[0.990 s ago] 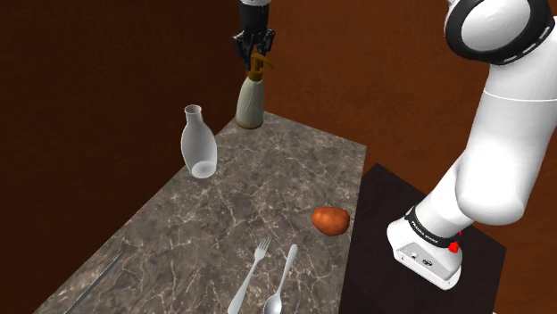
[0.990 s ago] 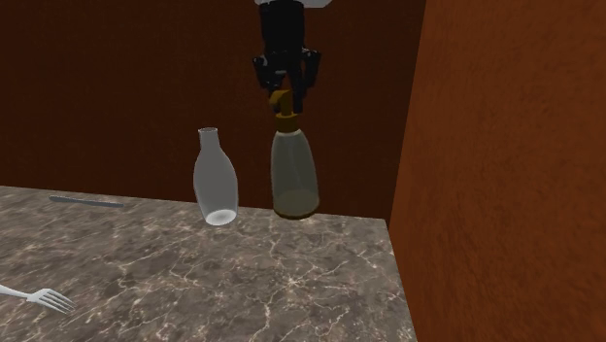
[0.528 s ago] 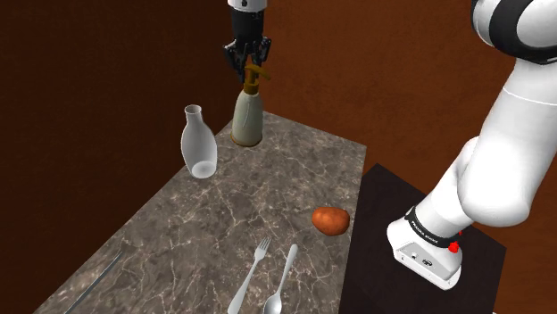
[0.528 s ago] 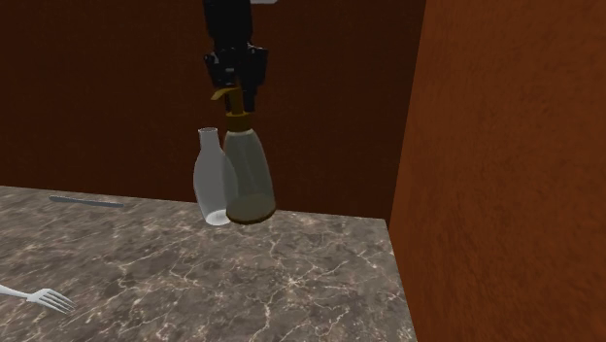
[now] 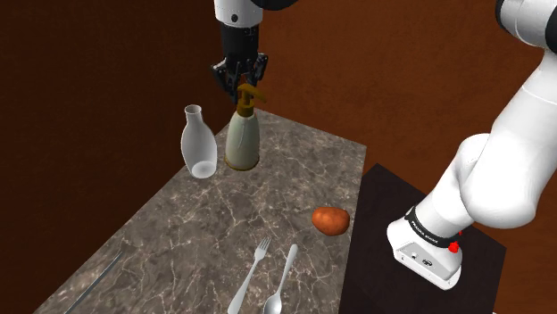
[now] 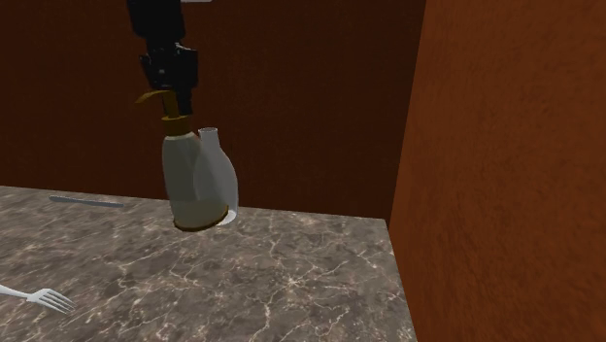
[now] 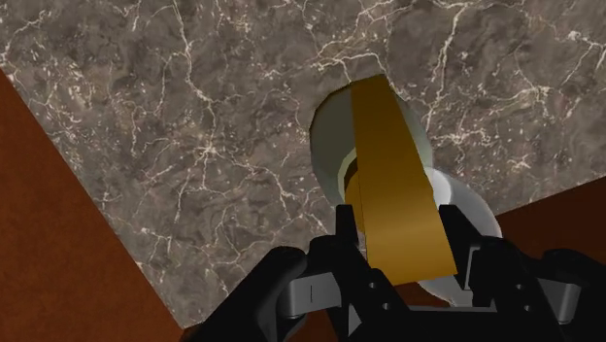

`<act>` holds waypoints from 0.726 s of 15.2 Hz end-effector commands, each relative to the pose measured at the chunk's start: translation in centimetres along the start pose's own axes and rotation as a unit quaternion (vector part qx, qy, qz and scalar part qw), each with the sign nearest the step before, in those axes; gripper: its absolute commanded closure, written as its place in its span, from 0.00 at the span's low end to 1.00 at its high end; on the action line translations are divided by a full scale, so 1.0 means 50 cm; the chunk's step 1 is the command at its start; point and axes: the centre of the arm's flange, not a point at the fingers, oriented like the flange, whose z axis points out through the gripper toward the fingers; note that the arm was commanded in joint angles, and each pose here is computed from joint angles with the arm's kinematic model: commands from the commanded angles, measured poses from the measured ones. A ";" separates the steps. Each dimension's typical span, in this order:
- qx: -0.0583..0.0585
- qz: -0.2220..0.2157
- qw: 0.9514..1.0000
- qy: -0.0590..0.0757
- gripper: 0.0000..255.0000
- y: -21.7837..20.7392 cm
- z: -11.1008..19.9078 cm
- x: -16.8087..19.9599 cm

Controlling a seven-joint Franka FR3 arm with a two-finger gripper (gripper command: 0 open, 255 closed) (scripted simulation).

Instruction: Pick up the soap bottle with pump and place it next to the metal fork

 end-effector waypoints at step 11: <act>0.000 0.001 1.000 0.000 1.00 -0.132 0.044 -0.125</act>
